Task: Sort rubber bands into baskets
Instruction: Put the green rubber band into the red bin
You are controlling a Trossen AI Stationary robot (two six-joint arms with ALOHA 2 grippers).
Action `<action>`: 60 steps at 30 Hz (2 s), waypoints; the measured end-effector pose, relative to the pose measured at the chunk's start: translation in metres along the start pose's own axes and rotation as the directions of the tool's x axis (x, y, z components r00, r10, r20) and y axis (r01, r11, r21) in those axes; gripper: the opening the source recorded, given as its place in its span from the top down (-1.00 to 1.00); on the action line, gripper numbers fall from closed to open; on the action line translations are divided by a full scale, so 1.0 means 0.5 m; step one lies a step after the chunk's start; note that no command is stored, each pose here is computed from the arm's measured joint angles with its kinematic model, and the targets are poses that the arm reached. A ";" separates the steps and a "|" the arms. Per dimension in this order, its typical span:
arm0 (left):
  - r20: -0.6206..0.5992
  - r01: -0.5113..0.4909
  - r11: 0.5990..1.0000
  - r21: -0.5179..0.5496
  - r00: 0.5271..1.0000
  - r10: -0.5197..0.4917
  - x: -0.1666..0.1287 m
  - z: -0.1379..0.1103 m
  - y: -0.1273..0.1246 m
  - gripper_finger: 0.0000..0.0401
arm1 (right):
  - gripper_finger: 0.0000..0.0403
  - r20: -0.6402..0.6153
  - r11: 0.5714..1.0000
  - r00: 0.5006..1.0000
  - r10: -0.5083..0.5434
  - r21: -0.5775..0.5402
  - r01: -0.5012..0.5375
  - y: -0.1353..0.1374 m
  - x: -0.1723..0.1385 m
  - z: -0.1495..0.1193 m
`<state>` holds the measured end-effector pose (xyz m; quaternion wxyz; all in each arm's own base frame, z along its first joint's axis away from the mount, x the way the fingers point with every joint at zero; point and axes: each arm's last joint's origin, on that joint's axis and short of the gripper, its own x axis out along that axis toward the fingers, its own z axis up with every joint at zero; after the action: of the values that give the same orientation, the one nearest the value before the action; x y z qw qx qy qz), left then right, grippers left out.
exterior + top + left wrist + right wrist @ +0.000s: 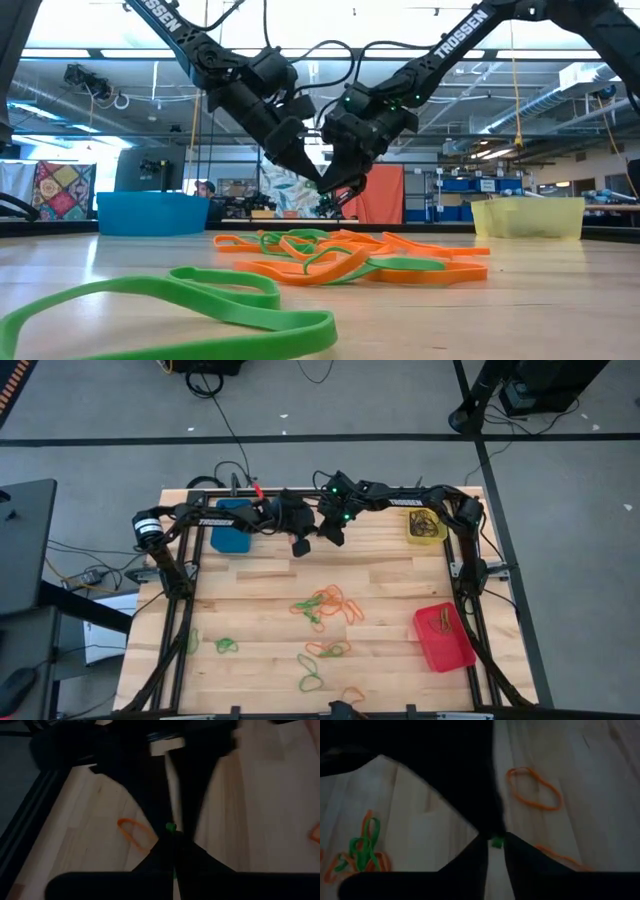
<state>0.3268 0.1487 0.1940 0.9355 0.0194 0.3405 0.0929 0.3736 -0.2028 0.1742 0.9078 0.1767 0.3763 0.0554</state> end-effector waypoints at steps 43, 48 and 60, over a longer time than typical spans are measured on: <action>0.249 0.180 0.969 -0.168 0.959 -0.135 0.002 0.067 -0.096 0.57 | 0.99 -0.337 0.885 0.832 -0.440 -0.004 0.466 0.351 -0.304 -0.215; 0.258 0.257 0.953 -0.162 0.943 -0.210 0.001 0.075 -0.149 0.57 | 0.99 -0.445 0.874 0.792 -0.418 0.042 0.484 0.401 -0.342 -0.258; 0.307 0.286 0.957 -0.058 0.917 -0.255 -0.029 0.100 -0.297 0.62 | 0.99 -0.626 0.846 0.731 -0.269 0.209 0.490 0.484 -0.366 -0.378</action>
<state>0.3720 0.0013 0.2269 0.9795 -0.0616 0.1904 -0.0242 0.1187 0.0323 0.2598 0.6938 0.2325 0.6639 -0.1542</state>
